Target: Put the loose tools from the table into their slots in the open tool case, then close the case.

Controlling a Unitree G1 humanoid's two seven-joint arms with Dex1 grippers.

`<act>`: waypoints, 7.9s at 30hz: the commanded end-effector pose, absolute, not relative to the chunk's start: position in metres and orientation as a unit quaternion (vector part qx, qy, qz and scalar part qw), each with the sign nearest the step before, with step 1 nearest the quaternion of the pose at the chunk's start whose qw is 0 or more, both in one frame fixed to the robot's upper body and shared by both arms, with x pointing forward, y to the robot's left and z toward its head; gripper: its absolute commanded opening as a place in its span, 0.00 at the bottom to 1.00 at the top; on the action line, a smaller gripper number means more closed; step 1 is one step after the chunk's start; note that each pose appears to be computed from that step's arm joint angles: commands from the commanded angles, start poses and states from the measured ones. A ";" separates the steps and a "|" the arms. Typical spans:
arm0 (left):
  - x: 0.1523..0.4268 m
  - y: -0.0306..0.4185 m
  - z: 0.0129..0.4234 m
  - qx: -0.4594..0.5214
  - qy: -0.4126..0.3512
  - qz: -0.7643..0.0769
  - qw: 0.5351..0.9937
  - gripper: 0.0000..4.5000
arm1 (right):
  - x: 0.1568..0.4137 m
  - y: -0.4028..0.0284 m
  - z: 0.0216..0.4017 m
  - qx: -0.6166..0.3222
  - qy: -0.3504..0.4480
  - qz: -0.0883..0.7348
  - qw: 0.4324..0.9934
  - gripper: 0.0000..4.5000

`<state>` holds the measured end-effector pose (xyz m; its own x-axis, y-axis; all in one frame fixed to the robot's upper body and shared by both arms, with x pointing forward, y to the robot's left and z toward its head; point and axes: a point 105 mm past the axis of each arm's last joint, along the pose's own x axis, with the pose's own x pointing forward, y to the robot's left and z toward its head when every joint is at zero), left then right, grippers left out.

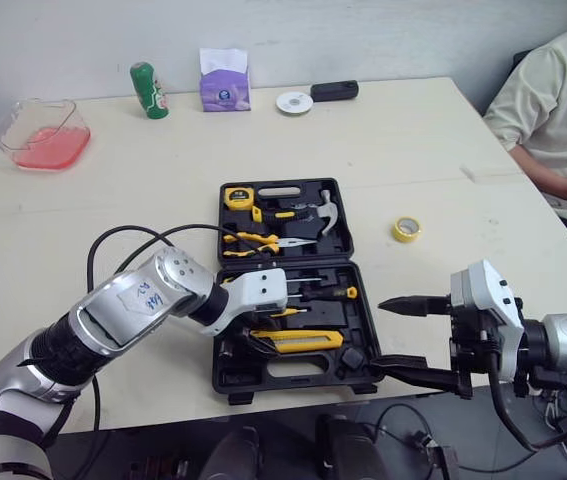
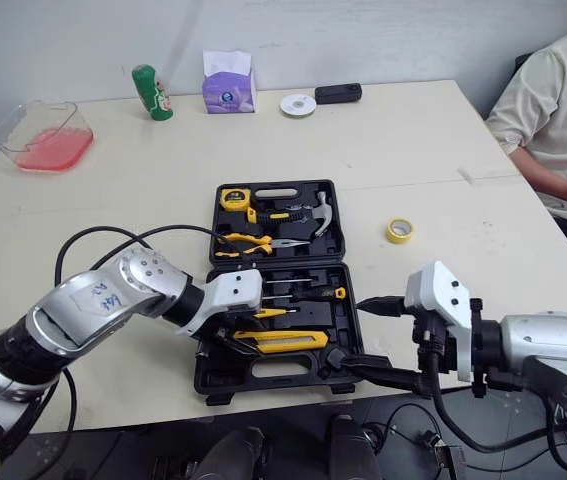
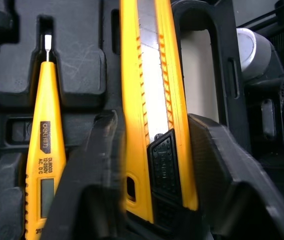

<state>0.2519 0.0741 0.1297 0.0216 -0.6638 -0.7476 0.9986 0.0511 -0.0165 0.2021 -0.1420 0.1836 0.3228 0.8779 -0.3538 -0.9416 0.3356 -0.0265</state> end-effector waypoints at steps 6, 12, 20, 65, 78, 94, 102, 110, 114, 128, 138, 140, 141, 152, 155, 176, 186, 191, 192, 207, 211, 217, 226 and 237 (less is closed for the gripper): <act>0.254 0.068 0.173 0.246 0.154 -0.676 0.678 1.00 | 0.201 -0.140 0.189 -0.127 0.125 0.575 0.799 1.00; 0.251 0.071 0.161 0.157 0.061 -0.714 0.680 0.70 | 0.203 -0.132 0.192 -0.121 0.113 0.584 0.794 1.00; 0.253 0.079 0.131 0.134 0.088 -0.706 0.690 0.03 | 0.203 -0.128 0.188 -0.120 0.114 0.591 0.790 1.00; 0.244 0.352 0.148 0.063 0.121 -0.245 0.960 0.99 | 0.229 -0.349 0.188 -0.153 0.155 0.212 0.953 1.00; 0.269 0.164 0.236 0.080 0.022 -0.568 0.819 0.99 | 0.290 -0.249 0.217 -0.252 0.186 0.451 0.836 1.00; 0.279 0.084 0.263 0.091 -0.035 -0.672 0.734 0.99 | 0.398 -0.215 0.200 -0.363 0.236 0.405 0.805 1.00; 0.283 0.082 0.263 0.095 -0.048 -0.665 0.740 1.00 | 0.422 -0.214 0.183 -0.378 0.268 0.373 0.804 0.91; 0.284 0.082 0.266 0.096 -0.054 -0.660 0.743 1.00 | 0.422 -0.204 0.180 -0.381 0.273 0.402 0.786 0.88; 0.285 0.080 0.265 0.096 -0.055 -0.659 0.744 1.00 | 0.425 -0.204 0.172 -0.391 0.280 0.393 0.784 0.76; 0.272 0.084 0.255 0.105 -0.037 -0.677 0.727 1.00 | 0.393 -0.180 0.212 -0.392 0.188 0.481 0.761 0.01; 0.231 0.102 0.192 0.170 0.058 -0.728 0.661 1.00 | 0.239 -0.086 0.188 -0.274 0.116 0.674 0.676 0.01; 0.225 0.102 0.188 0.170 0.063 -0.737 0.651 1.00 | 0.223 -0.078 0.177 -0.266 0.123 0.687 0.665 0.01; 0.224 0.102 0.186 0.169 0.066 -0.738 0.650 1.00 | 0.216 -0.075 0.170 -0.263 0.130 0.691 0.661 0.01; 0.227 0.096 0.187 0.171 0.060 -0.740 0.648 1.00 | 0.200 -0.108 0.133 -0.310 0.217 0.669 0.640 0.01; 0.227 0.094 0.189 0.167 0.057 -0.740 0.649 1.00 | 0.206 -0.113 0.133 -0.322 0.216 0.653 0.650 0.01; 0.226 0.085 0.195 0.159 0.038 -0.745 0.646 1.00 | 0.200 -0.114 0.153 -0.297 0.212 0.652 0.665 0.62; 0.225 0.083 0.194 0.147 0.038 -0.749 0.645 1.00 | 0.215 -0.106 0.162 -0.163 0.080 0.646 0.742 0.86; 0.225 0.082 0.194 0.146 0.039 -0.750 0.644 1.00 | 0.219 -0.107 0.136 -0.152 0.063 0.635 0.754 0.36; 0.226 0.082 0.194 0.146 0.040 -0.750 0.644 1.00 | 0.219 -0.107 0.133 -0.155 0.062 0.636 0.753 0.26; 0.230 0.081 0.197 0.160 0.037 -0.750 0.641 1.00 | 0.215 -0.150 0.042 -0.172 0.215 0.591 0.759 0.01; 0.233 0.080 0.197 0.161 0.034 -0.746 0.645 1.00 | 0.215 -0.144 0.048 -0.133 0.191 0.591 0.773 0.01; 0.236 0.082 0.197 0.153 0.035 -0.737 0.658 1.00 | 0.216 -0.139 0.074 -0.060 0.125 0.589 0.796 0.01; 0.254 0.103 0.197 0.157 0.047 -0.683 0.711 1.00 | 0.239 -0.156 0.146 -0.069 0.066 0.554 0.827 0.01; 0.316 0.215 0.150 0.198 0.139 -0.481 0.842 0.40 | 0.318 -0.201 0.155 -0.208 0.139 0.402 0.881 0.00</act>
